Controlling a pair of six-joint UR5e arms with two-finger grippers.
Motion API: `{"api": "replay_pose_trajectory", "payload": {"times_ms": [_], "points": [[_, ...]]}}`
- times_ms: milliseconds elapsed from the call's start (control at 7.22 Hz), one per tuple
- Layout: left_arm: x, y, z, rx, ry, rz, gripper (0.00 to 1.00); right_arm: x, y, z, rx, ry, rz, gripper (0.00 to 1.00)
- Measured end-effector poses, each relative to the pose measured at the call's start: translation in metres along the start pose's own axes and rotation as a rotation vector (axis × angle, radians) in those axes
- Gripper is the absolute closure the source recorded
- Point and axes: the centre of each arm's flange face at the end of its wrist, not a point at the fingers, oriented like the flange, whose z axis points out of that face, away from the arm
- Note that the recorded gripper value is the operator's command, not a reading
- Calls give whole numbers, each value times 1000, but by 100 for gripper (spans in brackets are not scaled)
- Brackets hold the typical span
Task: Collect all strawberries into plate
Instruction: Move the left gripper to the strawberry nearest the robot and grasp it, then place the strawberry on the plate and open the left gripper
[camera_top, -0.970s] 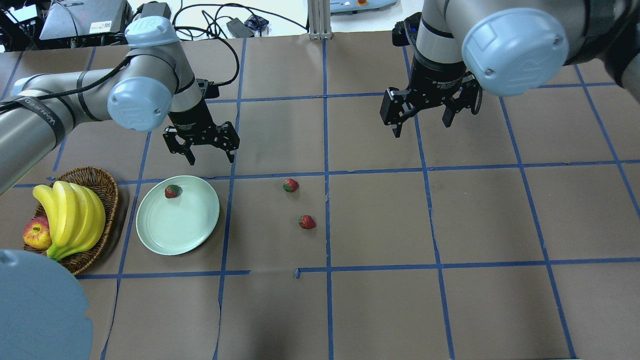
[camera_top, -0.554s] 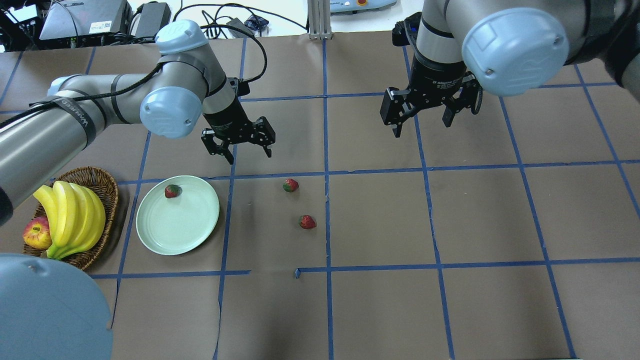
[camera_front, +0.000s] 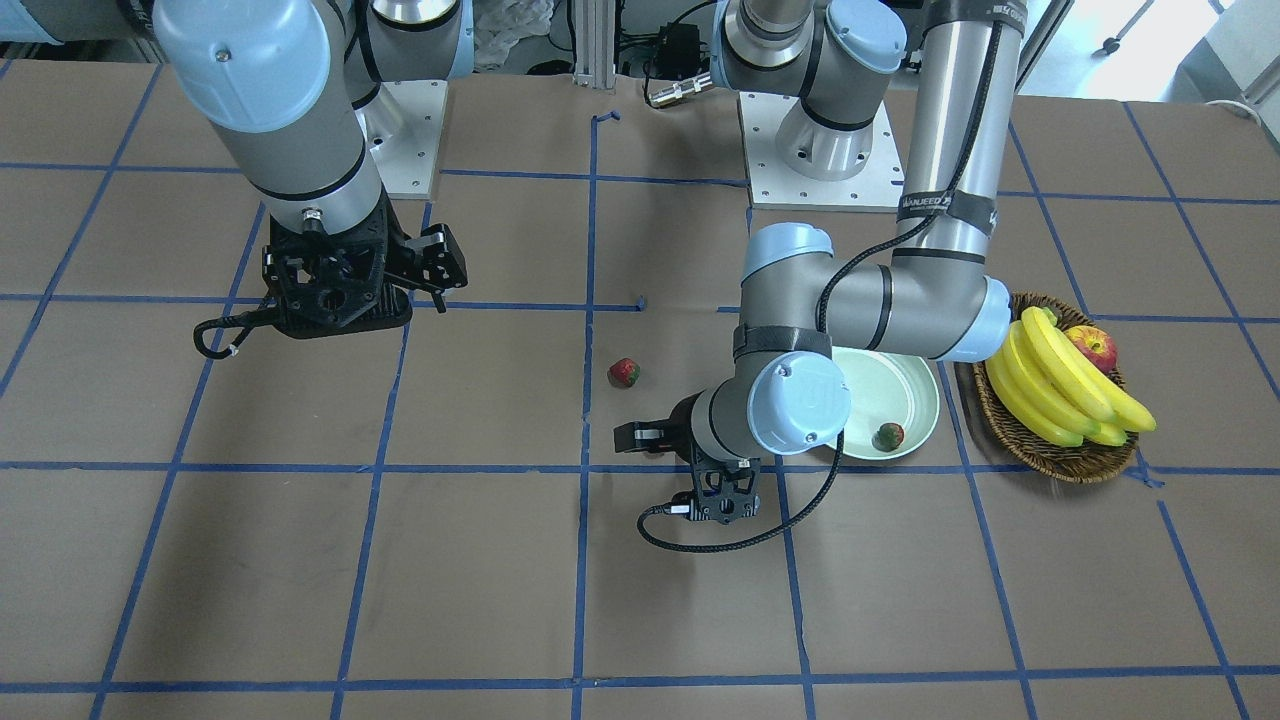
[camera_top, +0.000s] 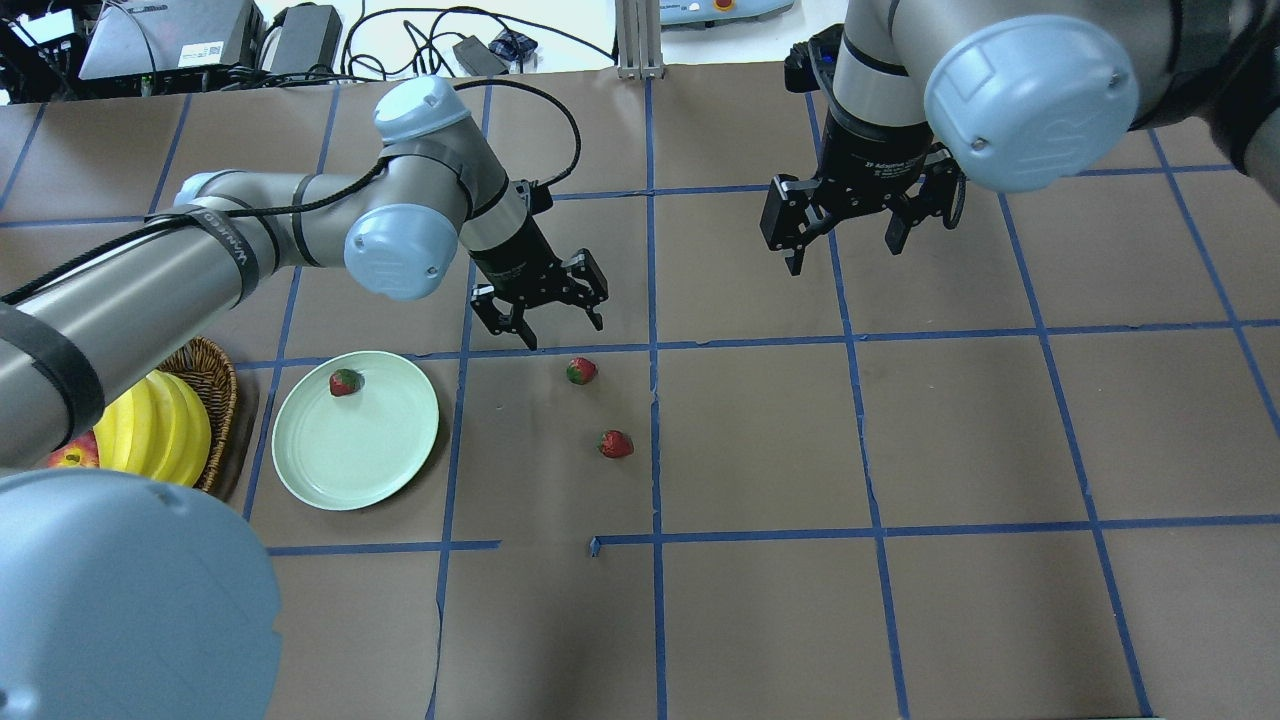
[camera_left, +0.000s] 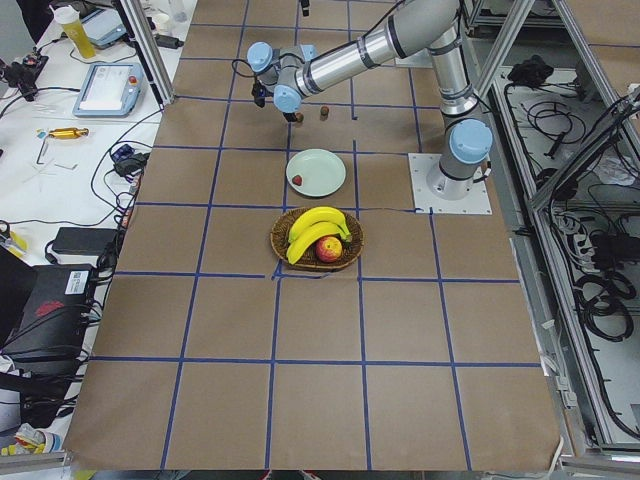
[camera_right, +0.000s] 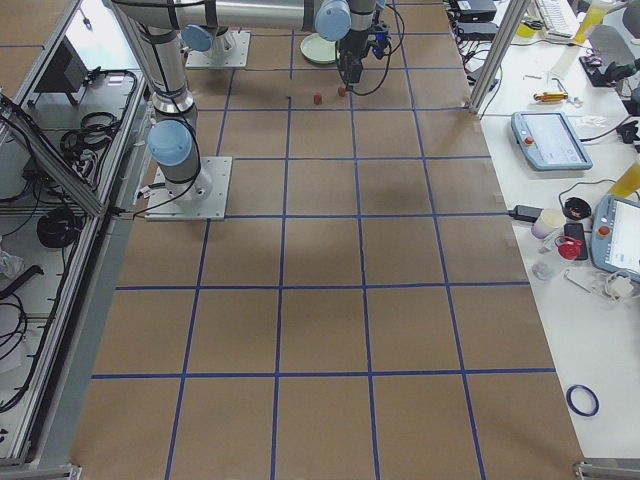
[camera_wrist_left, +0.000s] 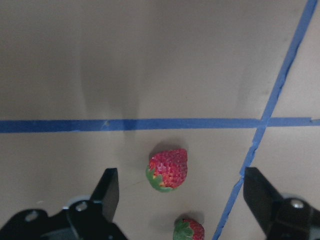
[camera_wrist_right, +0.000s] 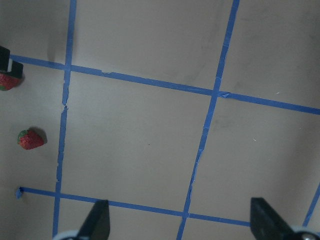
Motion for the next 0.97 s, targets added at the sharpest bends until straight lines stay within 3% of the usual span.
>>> {"api": "replay_pose_trajectory", "payload": {"times_ms": [139, 277, 554, 970], "points": [[0, -1, 11, -20, -5, -3, 21, 0, 0, 0, 0, 0, 0, 0], [0, -2, 17, -33, -9, -5, 37, 0, 0, 0, 0, 0, 0, 0], [0, -1, 21, -45, -19, -7, 100, 0, 0, 0, -1, 0, -1, 0], [0, 3, 18, -46, -55, -2, 100, 0, 0, 0, 0, 0, -1, 0]]}}
